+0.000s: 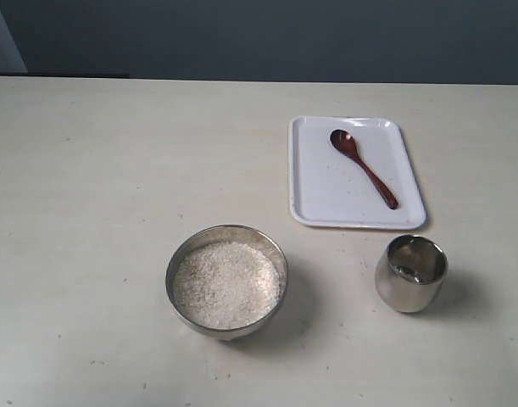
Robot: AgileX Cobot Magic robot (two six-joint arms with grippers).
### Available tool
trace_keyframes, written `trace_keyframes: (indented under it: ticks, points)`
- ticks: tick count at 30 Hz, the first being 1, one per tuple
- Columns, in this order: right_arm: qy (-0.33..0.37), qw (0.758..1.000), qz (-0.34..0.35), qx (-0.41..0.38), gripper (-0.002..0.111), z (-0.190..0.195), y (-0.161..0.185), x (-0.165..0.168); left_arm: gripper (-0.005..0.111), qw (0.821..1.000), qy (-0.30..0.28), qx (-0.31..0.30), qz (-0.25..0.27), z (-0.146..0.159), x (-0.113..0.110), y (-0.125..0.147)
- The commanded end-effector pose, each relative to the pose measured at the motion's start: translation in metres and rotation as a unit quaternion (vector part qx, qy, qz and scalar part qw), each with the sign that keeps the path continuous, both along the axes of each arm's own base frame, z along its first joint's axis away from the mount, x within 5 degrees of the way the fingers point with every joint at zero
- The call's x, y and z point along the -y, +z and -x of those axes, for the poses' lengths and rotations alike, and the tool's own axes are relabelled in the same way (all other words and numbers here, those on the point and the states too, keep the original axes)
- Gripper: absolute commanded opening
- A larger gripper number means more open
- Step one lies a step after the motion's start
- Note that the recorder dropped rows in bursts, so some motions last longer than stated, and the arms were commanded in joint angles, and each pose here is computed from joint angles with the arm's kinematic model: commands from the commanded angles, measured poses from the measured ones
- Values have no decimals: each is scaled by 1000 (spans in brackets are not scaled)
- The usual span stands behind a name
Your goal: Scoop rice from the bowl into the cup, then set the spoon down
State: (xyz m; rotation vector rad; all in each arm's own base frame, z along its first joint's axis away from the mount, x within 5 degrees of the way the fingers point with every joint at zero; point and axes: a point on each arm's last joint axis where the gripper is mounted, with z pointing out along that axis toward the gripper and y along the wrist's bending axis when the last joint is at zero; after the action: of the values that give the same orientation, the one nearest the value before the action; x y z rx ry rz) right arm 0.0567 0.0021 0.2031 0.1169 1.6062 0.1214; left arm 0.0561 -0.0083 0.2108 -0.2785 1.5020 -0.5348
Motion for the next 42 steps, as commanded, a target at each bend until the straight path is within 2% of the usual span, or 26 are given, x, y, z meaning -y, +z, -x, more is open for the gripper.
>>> trace_keyframes:
  ticks: [1,42]
  points:
    - [-1,1000,-3,-1,0,0,-1,0,0,1000,-4,7,-1,1,0,2]
    - [0,1000,-11,-3,0,0,-2,0,0,1000,-4,7,-1,1,0,2]
